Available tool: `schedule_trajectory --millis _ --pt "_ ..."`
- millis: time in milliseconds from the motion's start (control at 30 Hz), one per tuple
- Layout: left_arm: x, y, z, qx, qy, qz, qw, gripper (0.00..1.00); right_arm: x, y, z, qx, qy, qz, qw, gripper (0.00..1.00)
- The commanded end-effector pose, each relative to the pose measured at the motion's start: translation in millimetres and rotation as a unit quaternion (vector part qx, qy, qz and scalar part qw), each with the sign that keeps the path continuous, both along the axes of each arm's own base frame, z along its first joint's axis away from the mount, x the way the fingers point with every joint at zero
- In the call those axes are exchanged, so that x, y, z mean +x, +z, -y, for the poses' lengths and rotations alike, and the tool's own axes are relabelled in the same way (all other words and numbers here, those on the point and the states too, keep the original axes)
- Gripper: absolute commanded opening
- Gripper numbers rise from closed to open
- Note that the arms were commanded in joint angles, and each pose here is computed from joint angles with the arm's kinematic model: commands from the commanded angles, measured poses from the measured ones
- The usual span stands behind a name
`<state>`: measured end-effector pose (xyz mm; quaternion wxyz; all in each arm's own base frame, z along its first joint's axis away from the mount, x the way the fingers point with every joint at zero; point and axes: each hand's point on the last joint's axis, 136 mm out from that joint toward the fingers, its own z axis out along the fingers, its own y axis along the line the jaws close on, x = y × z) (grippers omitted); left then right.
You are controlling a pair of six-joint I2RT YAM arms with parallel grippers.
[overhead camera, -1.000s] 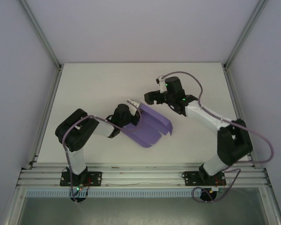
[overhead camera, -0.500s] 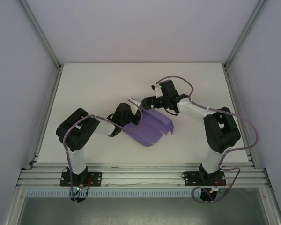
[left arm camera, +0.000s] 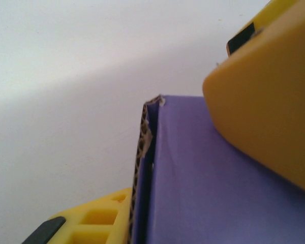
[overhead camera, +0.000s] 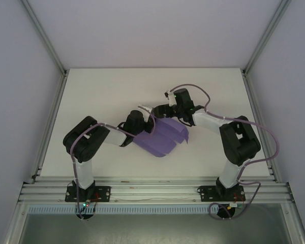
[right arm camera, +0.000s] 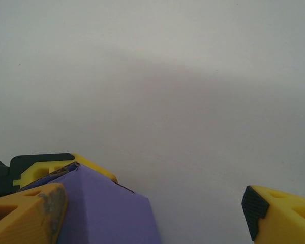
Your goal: Assemble paper box
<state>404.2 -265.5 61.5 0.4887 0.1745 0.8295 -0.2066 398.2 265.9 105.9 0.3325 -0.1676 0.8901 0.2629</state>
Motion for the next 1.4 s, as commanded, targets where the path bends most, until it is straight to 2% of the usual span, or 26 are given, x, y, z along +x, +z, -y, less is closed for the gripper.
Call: schedule_trajectory --millis 0,33,133,267,367,400,500,633,700,833,967,1033,1133,1200,1300,1367 --pt "12 5 9 -0.025 0.0 0.009 1.0 0.16 -45 -80 28 -0.092 0.001 -0.111 0.99 0.88" --pt "15 4 8 -0.023 0.003 0.01 1.0 0.15 -45 -78 27 -0.086 0.002 -0.11 0.99 0.88" --pt "19 -1 8 -0.023 0.011 0.008 1.0 0.0 -47 -75 24 -0.07 -0.002 -0.118 0.991 0.88" --pt "21 -1 -5 -0.019 0.042 0.01 0.999 0.0 -42 -52 24 -0.042 -0.014 -0.101 0.994 0.91" --pt "17 -3 -21 -0.023 0.076 -0.008 0.997 0.0 -33 -10 33 -0.007 -0.046 -0.068 0.997 0.95" --pt "18 9 -27 -0.039 0.091 -0.01 0.995 0.0 -29 9 39 0.008 -0.063 -0.052 0.997 0.99" --pt "17 15 -48 -0.073 0.123 -0.048 0.989 0.0 -33 54 57 0.045 -0.082 -0.011 0.996 1.0" --pt "15 18 -68 -0.119 0.128 -0.096 0.98 0.0 -55 95 74 0.094 -0.053 0.033 0.994 1.0" --pt "12 22 -71 -0.136 0.114 -0.099 0.979 0.0 -69 101 75 0.096 -0.026 0.04 0.994 1.0" --pt "4 32 -63 -0.129 0.076 -0.1 0.984 0.0 -80 100 63 0.106 0.025 0.039 0.993 0.98" --pt "3 37 -66 -0.125 0.082 -0.101 0.984 0.0 -76 92 49 0.107 0.071 0.03 0.991 0.82" --pt "5 40 -66 -0.126 0.084 -0.102 0.983 0.0 -72 83 46 0.091 0.085 0.027 0.992 0.77" --pt "6 41 -65 -0.124 0.087 -0.107 0.983 0.0 -66 78 41 0.079 0.098 0.037 0.991 0.6" --pt "9 40 -67 -0.117 0.098 -0.113 0.982 0.0 -64 79 35 0.07 0.107 0.053 0.99 0.58" --pt "13 40 -65 -0.108 0.099 -0.114 0.983 0.0 -59 75 32 0.033 0.101 0.076 0.991 0.51" --pt "12 43 -61 -0.105 0.093 -0.11 0.984 0.0 -55 70 33 0.009 0.088 0.082 0.993 0.32"
